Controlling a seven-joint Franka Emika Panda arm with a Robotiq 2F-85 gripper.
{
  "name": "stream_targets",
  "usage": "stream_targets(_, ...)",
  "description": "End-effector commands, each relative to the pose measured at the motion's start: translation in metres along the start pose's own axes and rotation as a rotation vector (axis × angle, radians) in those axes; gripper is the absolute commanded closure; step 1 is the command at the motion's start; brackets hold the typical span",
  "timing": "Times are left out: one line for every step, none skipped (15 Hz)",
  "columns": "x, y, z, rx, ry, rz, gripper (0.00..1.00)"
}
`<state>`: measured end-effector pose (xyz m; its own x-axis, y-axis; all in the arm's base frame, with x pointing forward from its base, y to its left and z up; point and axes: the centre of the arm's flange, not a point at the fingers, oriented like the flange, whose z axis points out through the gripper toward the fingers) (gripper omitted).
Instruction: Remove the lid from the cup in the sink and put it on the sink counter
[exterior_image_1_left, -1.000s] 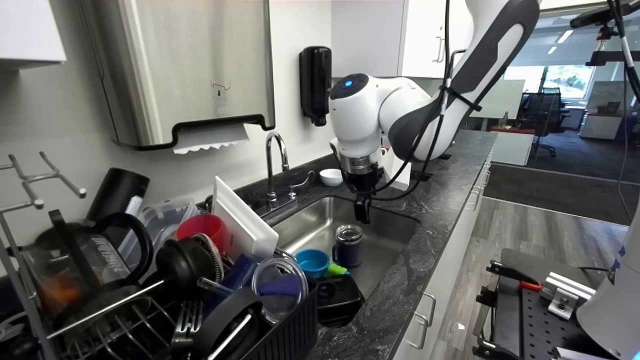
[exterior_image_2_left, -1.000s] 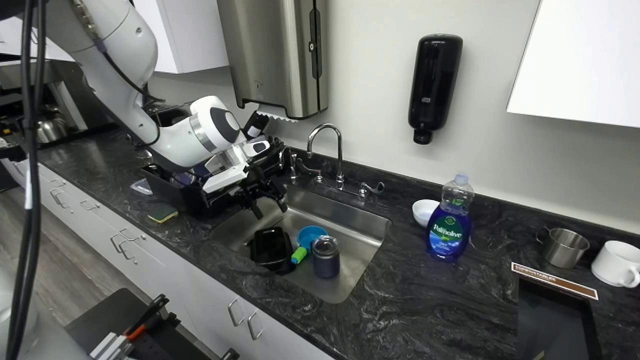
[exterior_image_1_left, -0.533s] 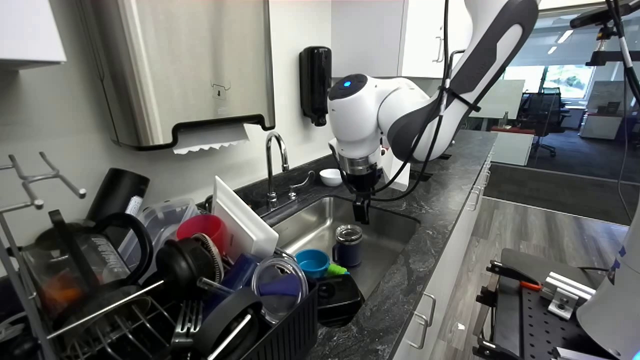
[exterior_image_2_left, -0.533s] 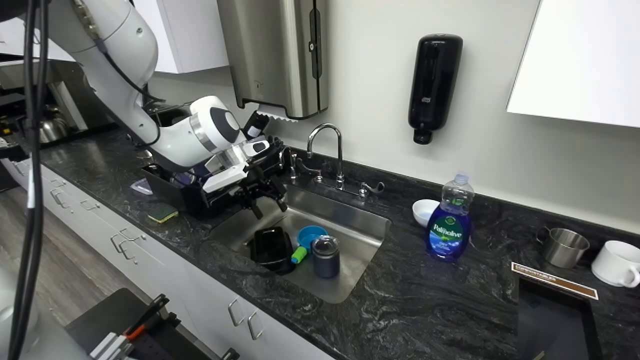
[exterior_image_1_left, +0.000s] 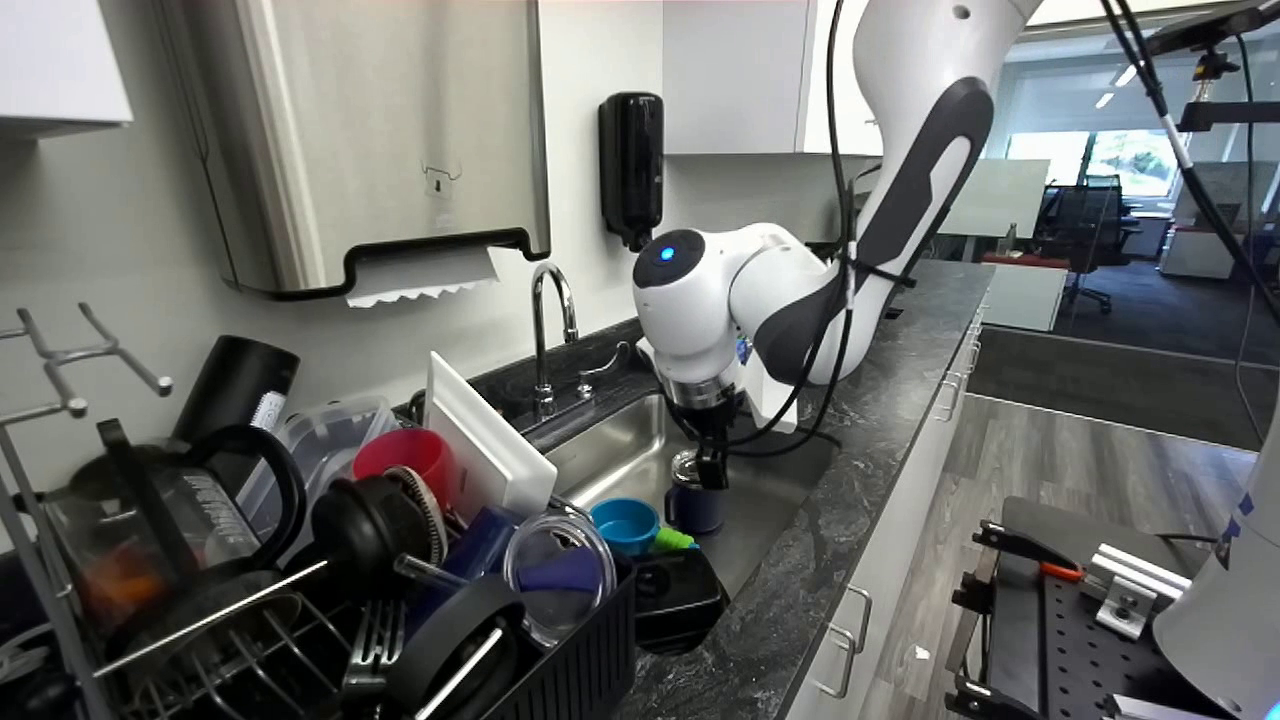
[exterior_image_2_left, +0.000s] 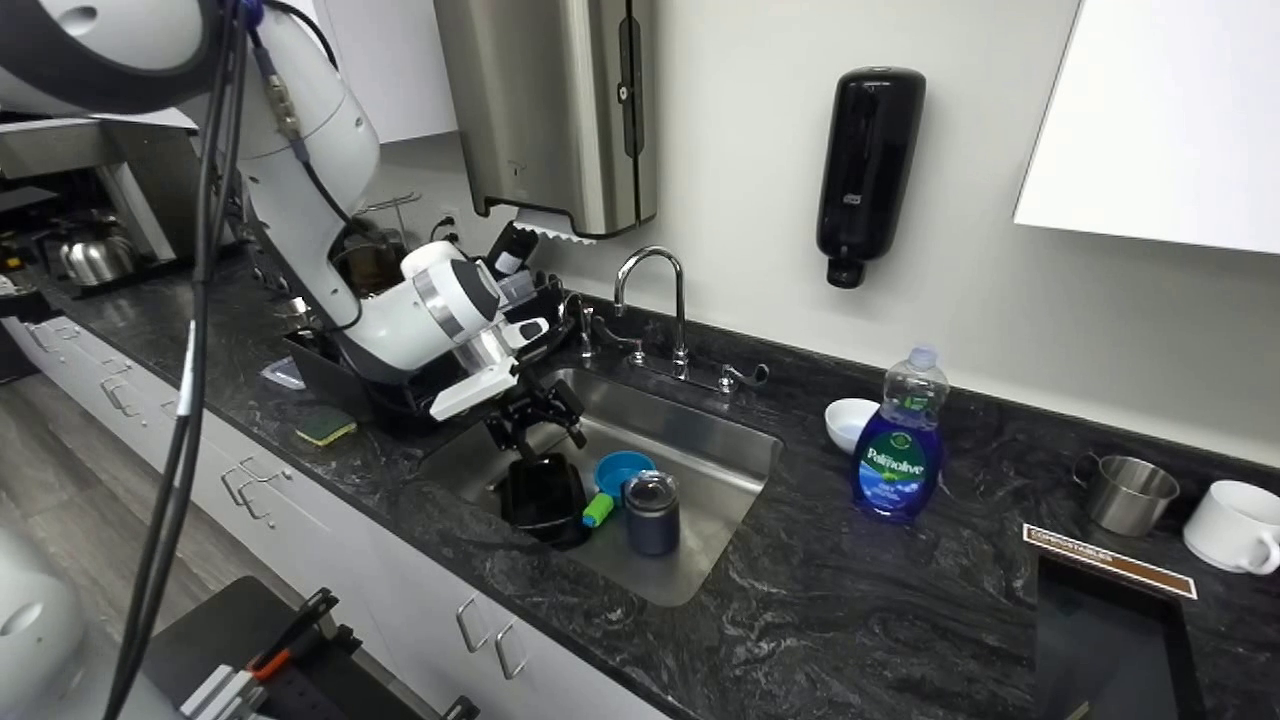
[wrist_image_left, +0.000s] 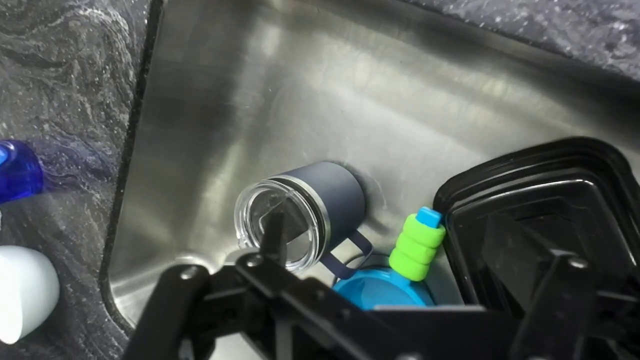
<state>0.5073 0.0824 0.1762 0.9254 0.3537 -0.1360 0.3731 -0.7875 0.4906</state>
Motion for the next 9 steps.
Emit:
stream_targets(0.018,-0.011,0.027,-0.061,0.018,-0.046,0.0)
stream_targets(0.021,-0.014,0.034,-0.078,0.015,-0.059,0.0)
stream_targets(0.023,-0.016,0.042,-0.093,0.014,-0.071,0.0)
stream_targets(0.025,-0.018,0.048,-0.106,0.009,-0.082,0.0)
stream_targets(0.027,-0.018,0.055,-0.121,0.008,-0.092,0.0)
stream_targets(0.028,-0.019,0.063,-0.138,0.005,-0.101,0.0)
stream_targets(0.029,-0.019,0.07,-0.155,0.002,-0.11,0.0)
stream_targets(0.03,-0.018,0.077,-0.172,-0.002,-0.12,0.0)
stream_targets(0.032,-0.018,0.083,-0.188,-0.003,-0.128,0.0)
